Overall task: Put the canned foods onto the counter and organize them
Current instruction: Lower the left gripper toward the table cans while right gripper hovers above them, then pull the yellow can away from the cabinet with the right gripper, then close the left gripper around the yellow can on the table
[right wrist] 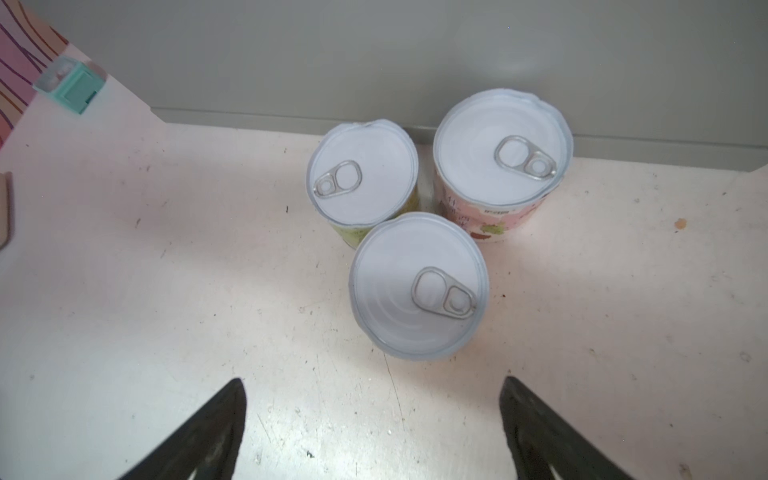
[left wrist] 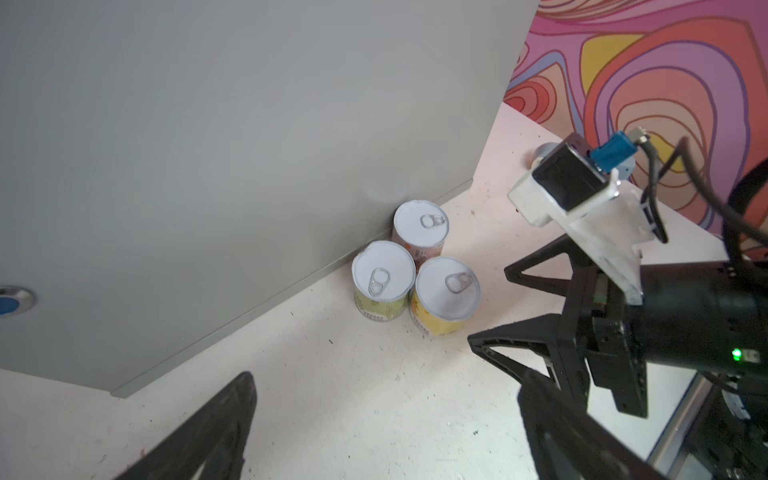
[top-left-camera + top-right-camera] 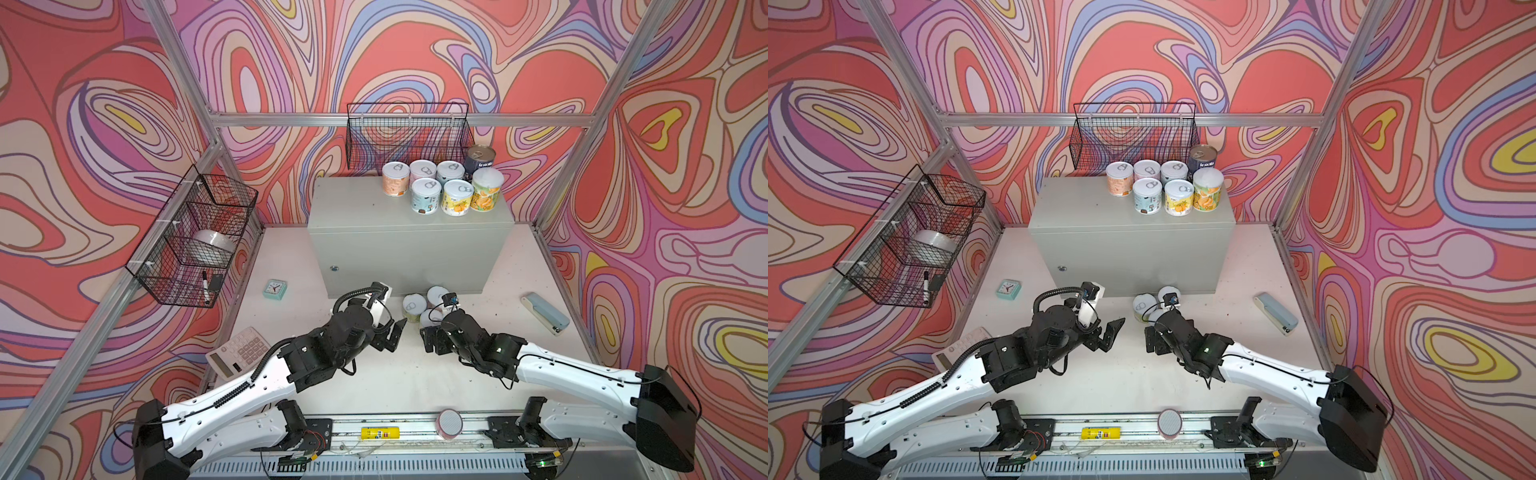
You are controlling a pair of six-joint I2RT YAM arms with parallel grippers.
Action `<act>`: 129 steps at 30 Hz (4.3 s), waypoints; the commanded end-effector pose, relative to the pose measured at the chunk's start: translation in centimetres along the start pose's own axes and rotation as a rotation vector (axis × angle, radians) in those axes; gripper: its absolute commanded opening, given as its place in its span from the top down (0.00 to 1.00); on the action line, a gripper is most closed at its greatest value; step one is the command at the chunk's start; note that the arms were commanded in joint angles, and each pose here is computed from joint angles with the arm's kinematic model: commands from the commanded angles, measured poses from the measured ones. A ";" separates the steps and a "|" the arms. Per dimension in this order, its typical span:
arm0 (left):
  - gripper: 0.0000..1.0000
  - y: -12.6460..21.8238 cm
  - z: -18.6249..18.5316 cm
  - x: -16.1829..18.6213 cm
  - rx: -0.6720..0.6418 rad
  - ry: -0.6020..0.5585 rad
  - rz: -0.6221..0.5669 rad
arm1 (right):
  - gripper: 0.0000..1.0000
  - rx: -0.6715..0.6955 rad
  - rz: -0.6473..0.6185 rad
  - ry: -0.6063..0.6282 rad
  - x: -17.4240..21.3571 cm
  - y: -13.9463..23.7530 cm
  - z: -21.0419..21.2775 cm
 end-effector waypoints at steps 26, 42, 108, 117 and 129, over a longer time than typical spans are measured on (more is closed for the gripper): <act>0.00 1.2 0.3 5.1 -0.033 0.025 -0.013 | 0.02 0.106 0.030 0.047 2.4 -2.2 -1.8; 0.00 -0.2 0.3 9.3 0.004 0.093 -0.023 | 0.01 0.115 -0.037 0.086 1.7 -5.6 -0.8; 0.00 -0.5 2.3 10.8 -0.101 -0.021 -0.019 | 0.09 -0.013 -0.132 0.007 -6.4 2.8 5.5; 0.00 -2.0 1.5 11.1 -0.096 -0.029 -0.004 | 0.09 0.060 -0.116 -0.120 -2.1 3.0 0.7; 0.00 -4.1 0.7 13.5 -0.070 -0.009 0.020 | 0.07 0.048 -0.062 -0.090 0.2 1.0 0.8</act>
Point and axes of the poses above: each gripper's point midway between its finger pads, its own y axis back along the fingers, its own z axis along the line the jaws close on, x = y × z, the point moved 1 cm from there along y, back along the fingers, and after that the axes turned 1 degree about -y, right-handed, at the moved point
